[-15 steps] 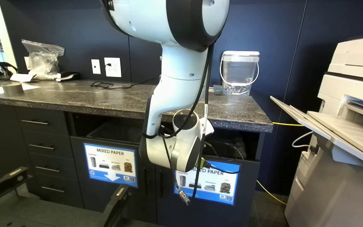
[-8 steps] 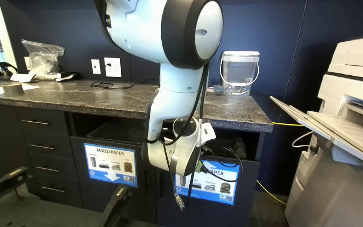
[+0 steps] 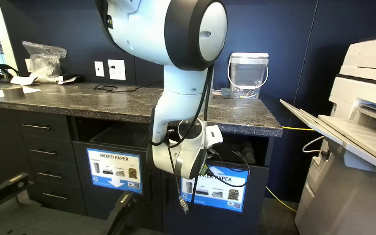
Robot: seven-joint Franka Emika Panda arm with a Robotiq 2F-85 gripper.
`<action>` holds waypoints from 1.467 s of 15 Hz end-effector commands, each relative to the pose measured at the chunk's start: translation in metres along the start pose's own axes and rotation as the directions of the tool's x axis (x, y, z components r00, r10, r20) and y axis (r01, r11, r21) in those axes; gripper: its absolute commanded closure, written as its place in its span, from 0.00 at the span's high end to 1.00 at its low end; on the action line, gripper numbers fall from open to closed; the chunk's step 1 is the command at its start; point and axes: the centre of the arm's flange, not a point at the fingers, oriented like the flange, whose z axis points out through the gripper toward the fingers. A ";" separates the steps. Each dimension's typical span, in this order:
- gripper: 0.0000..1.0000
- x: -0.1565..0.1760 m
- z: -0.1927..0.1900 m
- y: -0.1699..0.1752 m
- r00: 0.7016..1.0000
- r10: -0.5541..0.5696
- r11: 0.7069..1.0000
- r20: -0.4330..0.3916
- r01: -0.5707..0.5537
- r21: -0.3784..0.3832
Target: Place the to white papers on the counter inside the waste bin on the right
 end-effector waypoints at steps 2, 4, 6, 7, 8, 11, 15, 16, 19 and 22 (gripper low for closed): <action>0.74 -0.002 0.017 -0.001 0.999 -0.014 1.000 -0.037 0.014 0.010; 0.89 0.005 0.012 0.000 0.999 -0.017 1.000 -0.041 0.017 0.016; 1.00 0.004 0.008 -0.003 0.998 -0.038 0.999 -0.049 0.039 0.019; 1.00 0.008 0.004 -0.002 0.998 -0.043 0.999 -0.049 0.044 0.019; 1.00 0.005 0.002 -0.005 0.997 -0.061 0.998 -0.050 0.062 0.015; 1.00 0.012 -0.009 -0.005 0.992 -0.116 0.993 -0.055 0.116 0.005; 1.00 0.023 -0.032 -0.009 0.973 -0.226 0.974 -0.050 0.226 -0.009; 1.00 0.030 -0.039 -0.008 0.965 -0.258 0.966 -0.048 0.257 -0.014; 1.00 0.035 -0.062 -0.011 0.938 -0.340 0.941 0.066 0.338 0.032; 1.00 0.032 -0.090 -0.024 0.888 -0.429 0.903 0.167 0.415 0.113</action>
